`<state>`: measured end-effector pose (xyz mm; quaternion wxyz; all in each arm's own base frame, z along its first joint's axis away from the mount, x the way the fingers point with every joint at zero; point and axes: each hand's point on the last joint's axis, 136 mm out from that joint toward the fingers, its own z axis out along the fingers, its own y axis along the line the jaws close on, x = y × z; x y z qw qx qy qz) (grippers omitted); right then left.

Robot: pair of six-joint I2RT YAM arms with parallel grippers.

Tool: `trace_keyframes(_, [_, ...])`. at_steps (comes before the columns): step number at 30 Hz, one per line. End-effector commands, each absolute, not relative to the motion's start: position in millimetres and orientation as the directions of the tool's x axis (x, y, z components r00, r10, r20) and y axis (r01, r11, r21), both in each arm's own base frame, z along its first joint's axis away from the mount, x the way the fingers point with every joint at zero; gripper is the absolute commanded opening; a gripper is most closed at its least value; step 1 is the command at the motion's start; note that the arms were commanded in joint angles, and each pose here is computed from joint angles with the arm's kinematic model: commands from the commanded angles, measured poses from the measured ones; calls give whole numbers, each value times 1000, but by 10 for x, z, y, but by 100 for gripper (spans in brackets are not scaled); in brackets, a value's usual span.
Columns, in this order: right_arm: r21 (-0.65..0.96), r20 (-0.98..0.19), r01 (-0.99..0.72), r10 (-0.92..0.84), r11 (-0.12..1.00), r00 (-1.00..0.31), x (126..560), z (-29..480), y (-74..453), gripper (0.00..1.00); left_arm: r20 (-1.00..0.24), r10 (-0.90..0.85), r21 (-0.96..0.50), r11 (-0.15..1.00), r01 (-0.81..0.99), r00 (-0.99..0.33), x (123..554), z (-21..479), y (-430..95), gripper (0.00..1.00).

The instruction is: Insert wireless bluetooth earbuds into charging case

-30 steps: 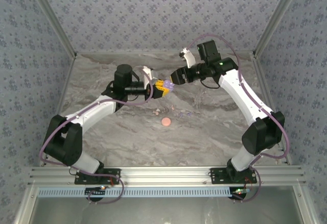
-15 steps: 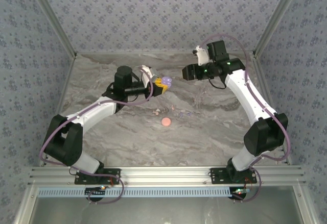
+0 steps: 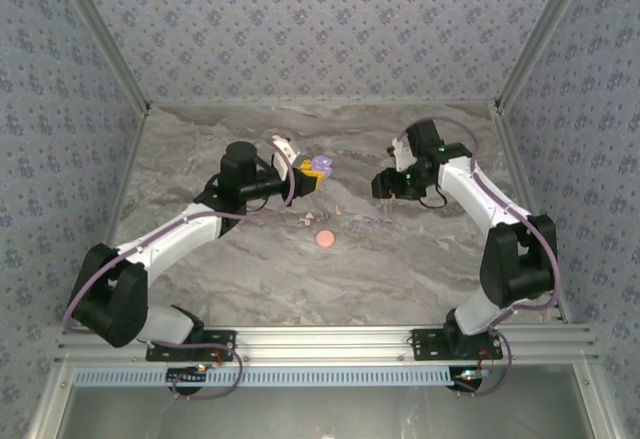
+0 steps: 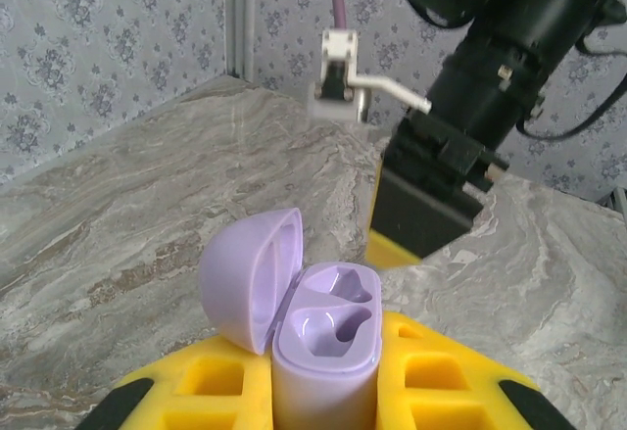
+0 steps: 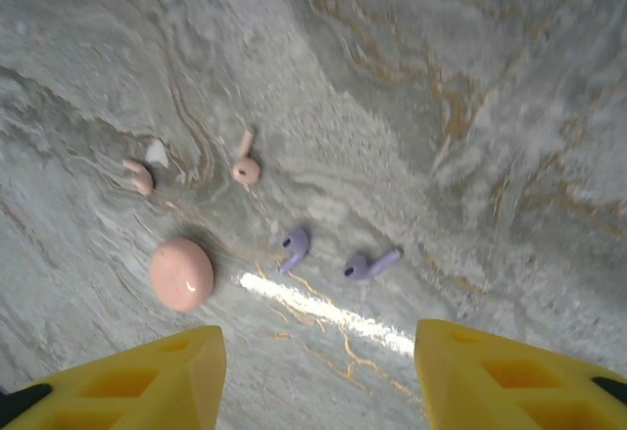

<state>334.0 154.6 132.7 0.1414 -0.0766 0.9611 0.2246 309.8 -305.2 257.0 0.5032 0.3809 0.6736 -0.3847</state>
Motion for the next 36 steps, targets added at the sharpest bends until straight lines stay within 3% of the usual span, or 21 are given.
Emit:
trace_keyframes(1, [445, -281, -191, -67, 875, -957, 3308, 1237, 1602, 51, -976, 96, -134, 446, 885, -196, 3096, 2701, -3015, 16])
trace_keyframes(15, [467, -173, -191, -122, 864, -977, 3317, 781, 1878, 28, -970, 98, -153, 467, 871, -223, 3102, 2646, -2996, 16])
trace_keyframes(36, [432, -45, -256, -263, 865, -964, 2996, 562, 1936, 24, -962, 115, -167, 473, 865, -248, 3130, 2565, -3006, 17])
